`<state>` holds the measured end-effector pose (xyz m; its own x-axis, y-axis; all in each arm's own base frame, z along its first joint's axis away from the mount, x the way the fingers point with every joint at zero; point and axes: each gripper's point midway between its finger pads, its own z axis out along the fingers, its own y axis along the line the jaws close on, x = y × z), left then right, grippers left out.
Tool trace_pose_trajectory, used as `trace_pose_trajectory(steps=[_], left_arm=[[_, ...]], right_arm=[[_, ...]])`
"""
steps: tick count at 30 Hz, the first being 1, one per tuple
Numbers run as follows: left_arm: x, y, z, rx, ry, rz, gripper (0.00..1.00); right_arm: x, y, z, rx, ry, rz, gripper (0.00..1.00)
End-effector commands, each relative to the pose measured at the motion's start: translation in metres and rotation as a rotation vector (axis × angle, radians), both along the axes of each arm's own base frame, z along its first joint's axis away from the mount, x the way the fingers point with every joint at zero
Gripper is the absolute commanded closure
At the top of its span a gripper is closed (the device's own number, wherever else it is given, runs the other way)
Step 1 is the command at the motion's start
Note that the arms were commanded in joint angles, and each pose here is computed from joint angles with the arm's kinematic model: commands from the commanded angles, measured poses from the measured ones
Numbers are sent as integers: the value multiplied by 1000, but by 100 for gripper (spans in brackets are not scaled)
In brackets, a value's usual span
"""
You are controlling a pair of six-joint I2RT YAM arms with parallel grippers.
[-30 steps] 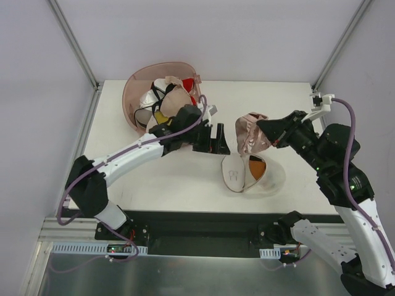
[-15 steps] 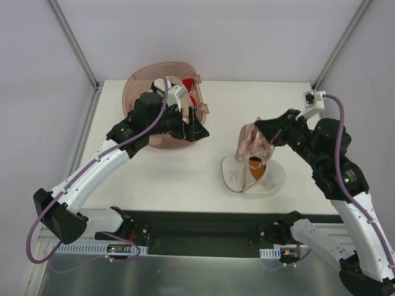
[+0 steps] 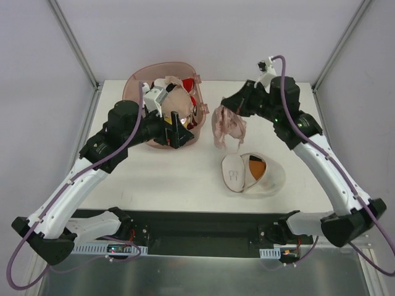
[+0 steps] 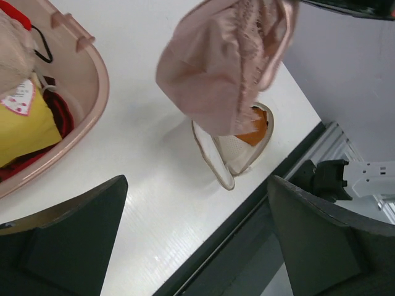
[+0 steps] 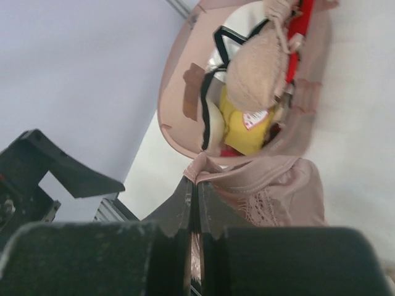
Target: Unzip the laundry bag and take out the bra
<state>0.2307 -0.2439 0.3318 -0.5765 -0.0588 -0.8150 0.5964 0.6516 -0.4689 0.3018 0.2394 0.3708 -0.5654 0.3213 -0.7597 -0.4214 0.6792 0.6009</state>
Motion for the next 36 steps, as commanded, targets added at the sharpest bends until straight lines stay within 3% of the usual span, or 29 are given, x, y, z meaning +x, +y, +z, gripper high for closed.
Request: trace_pose_trajectory(steps=[1, 8, 9, 11, 13, 15, 16, 17, 18, 19, 21, 23, 25, 26, 29, 30, 32, 33, 34, 36], left_arm=[[-1, 24, 6, 21, -54, 91, 3], [12, 47, 23, 92, -104, 213, 4], [11, 50, 25, 92, -107, 225, 4], [9, 58, 23, 100, -102, 260, 5], [5, 62, 17, 97, -83, 273, 5], [3, 64, 5, 98, -49, 290, 5], [0, 66, 2, 92, -38, 295, 5], [-1, 65, -2, 90, -24, 296, 5], [-2, 66, -11, 99, -7, 299, 5], [-3, 67, -14, 102, 1, 300, 4], [-5, 66, -26, 112, 29, 295, 4], [-4, 63, -34, 121, 50, 288, 4], [-3, 59, -44, 137, 80, 270, 4], [-3, 56, -46, 139, 91, 263, 4], [-2, 46, -53, 141, 125, 219, 5], [1, 42, -56, 142, 130, 212, 5], [2, 37, -57, 133, 138, 194, 5], [4, 33, -59, 134, 146, 185, 5], [4, 29, -57, 120, 147, 169, 5], [7, 20, -63, 116, 167, 141, 6]], right_arm=[[11, 49, 69, 140, -158, 152, 99], [56, 123, 77, 182, -176, 275, 99], [77, 138, 55, 173, -144, 279, 99], [93, 150, 73, 215, -192, 281, 99], [123, 177, 44, 234, -148, 294, 99], [139, 194, 49, 287, -147, 306, 99], [159, 213, 6, 267, -83, 323, 93], [163, 217, 22, 293, -113, 332, 51], [167, 223, 12, 292, -94, 342, 30], [172, 224, -10, 278, -35, 341, 18], [172, 217, -35, 243, 27, 318, 5], [164, 194, -14, 212, -34, 272, 2], [163, 175, -30, 156, -19, 224, 1], [152, 162, -3, 154, -73, 223, 0], [143, 129, -7, 100, -57, 178, 0], [135, 108, 15, 102, -98, 137, 1], [126, 87, -4, 43, -49, 102, 0], [117, 66, 15, 36, -84, 57, 0], [110, 55, -7, -4, -31, 38, 0], [94, 27, 1, -19, -24, -7, 0]])
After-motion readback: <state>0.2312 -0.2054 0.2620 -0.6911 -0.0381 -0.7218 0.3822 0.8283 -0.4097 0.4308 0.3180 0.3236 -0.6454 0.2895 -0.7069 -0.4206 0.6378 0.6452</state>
